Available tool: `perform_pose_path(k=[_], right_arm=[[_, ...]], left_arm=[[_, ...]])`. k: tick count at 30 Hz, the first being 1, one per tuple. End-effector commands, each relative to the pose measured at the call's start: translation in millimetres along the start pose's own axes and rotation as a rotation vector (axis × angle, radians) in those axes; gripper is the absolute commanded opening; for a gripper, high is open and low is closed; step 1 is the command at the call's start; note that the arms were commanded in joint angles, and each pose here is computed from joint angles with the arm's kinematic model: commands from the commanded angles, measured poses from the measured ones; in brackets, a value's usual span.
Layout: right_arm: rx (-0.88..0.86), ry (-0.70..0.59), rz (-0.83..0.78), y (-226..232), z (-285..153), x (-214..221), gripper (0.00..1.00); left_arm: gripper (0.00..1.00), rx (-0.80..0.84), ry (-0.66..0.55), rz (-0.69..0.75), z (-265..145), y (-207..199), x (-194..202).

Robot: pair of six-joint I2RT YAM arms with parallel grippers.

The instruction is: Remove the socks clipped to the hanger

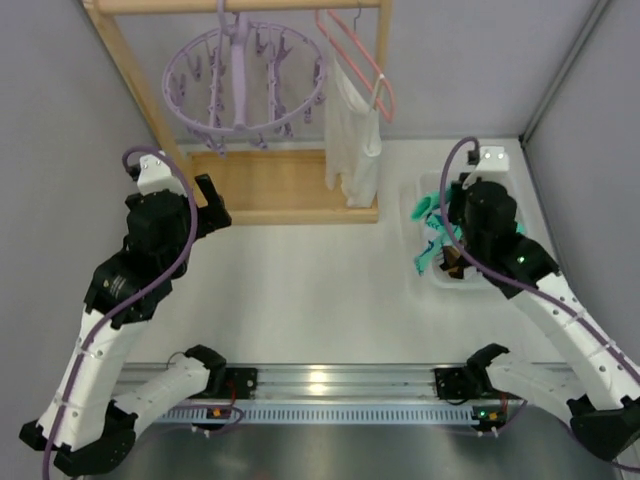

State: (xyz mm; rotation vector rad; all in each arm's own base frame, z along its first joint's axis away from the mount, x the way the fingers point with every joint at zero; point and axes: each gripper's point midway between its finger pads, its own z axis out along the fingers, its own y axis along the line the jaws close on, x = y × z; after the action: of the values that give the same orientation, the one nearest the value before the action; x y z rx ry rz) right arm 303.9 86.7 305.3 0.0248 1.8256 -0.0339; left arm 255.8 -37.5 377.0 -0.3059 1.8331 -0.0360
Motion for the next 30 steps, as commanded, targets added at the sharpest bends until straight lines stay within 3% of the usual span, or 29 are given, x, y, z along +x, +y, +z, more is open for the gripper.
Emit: perform_pose_path(k=[1,8,11,14,19,24,27,28,29,30], right_arm=[[0.068,-0.020,0.030,-43.9,12.2,-36.0,0.00],[0.107,0.050,0.133,-88.1,77.2,-19.5,0.00],[0.136,0.143,0.146,-95.1,111.4,20.2,0.00],[0.176,0.332,0.159,-101.1,144.9,94.8,0.00],[0.260,0.549,0.226,-114.7,160.1,188.2,0.01],[0.260,0.672,0.260,-113.4,168.9,236.0,0.11],[0.247,0.647,0.288,-111.2,169.5,229.6,0.20],[0.244,0.643,0.296,-110.6,168.9,226.3,0.25],[0.231,0.624,0.305,-109.2,168.1,216.5,0.43],[0.229,0.611,0.307,-109.2,168.0,209.0,0.51]], left_arm=[[0.98,0.079,-0.012,-0.046,-17.9,4.7,14.7],[0.98,0.054,-0.010,-0.032,-10.5,26.9,70.3],[0.98,0.084,0.007,-0.045,-7.5,24.6,88.9],[0.98,0.099,0.031,-0.033,-6.1,22.9,98.7],[0.98,0.125,0.028,-0.035,-10.1,22.9,103.2],[0.98,0.150,0.037,-0.035,-11.6,19.4,105.6],[0.98,0.155,0.039,-0.037,-11.9,18.6,106.4],[0.98,0.158,0.036,-0.037,-12.2,18.1,105.6],[0.98,0.159,0.038,-0.036,-12.0,17.7,105.9],[0.98,0.161,0.034,-0.038,-12.8,18.0,105.2]])
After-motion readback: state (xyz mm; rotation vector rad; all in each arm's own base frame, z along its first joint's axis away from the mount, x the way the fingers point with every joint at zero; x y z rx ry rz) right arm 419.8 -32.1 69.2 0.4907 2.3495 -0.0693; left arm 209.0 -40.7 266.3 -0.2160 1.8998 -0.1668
